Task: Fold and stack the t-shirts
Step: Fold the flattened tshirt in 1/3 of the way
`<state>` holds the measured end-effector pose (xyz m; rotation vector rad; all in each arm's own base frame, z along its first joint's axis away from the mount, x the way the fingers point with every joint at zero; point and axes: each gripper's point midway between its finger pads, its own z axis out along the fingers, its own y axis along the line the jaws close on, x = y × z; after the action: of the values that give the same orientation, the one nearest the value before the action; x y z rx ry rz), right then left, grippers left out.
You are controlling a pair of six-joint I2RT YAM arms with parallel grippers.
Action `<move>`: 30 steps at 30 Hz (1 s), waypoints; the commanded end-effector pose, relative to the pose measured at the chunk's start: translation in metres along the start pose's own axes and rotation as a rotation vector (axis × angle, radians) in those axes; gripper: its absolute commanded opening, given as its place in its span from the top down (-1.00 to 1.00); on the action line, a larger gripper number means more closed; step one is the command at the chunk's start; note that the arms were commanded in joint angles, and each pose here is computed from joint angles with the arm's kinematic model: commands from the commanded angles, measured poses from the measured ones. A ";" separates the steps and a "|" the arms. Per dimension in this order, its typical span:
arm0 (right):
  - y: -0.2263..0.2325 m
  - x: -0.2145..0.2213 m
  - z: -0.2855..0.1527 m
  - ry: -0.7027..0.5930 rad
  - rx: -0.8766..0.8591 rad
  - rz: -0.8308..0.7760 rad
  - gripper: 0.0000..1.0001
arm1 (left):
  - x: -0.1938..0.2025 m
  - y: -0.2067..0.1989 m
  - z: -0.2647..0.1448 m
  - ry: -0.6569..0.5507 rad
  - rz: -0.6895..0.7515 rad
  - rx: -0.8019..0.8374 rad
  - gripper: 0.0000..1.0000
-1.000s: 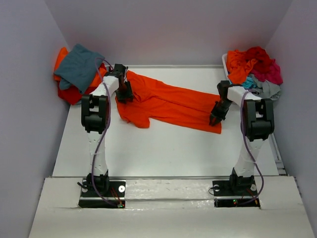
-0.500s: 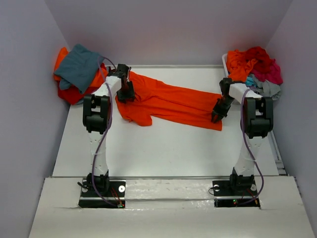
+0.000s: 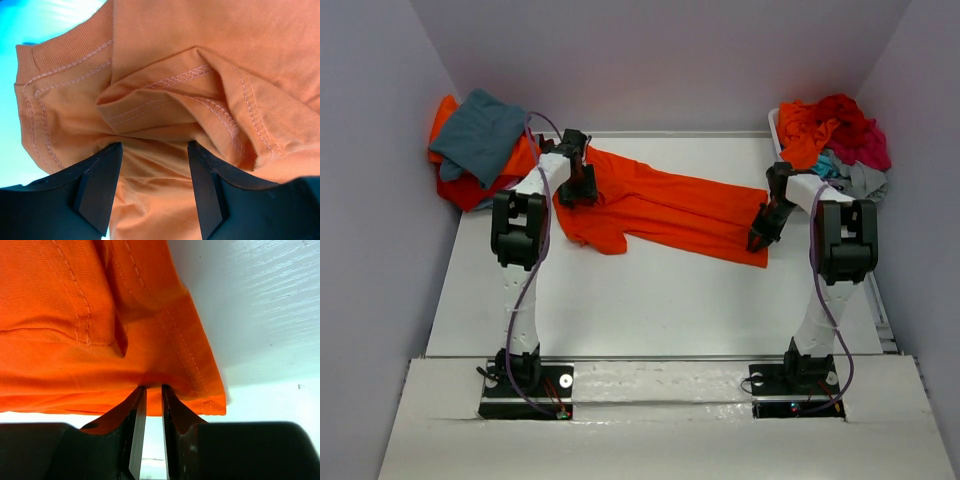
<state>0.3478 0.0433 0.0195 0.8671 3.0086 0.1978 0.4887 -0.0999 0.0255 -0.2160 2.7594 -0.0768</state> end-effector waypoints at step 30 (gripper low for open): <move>0.103 -0.092 -0.044 -0.265 -0.232 -0.142 0.44 | -0.067 -0.060 -0.041 -0.160 0.029 0.140 -0.45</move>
<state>0.4382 0.0686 0.0423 0.6712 2.8621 0.3184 0.5345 -0.1259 0.0938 -0.1715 2.5976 -0.1117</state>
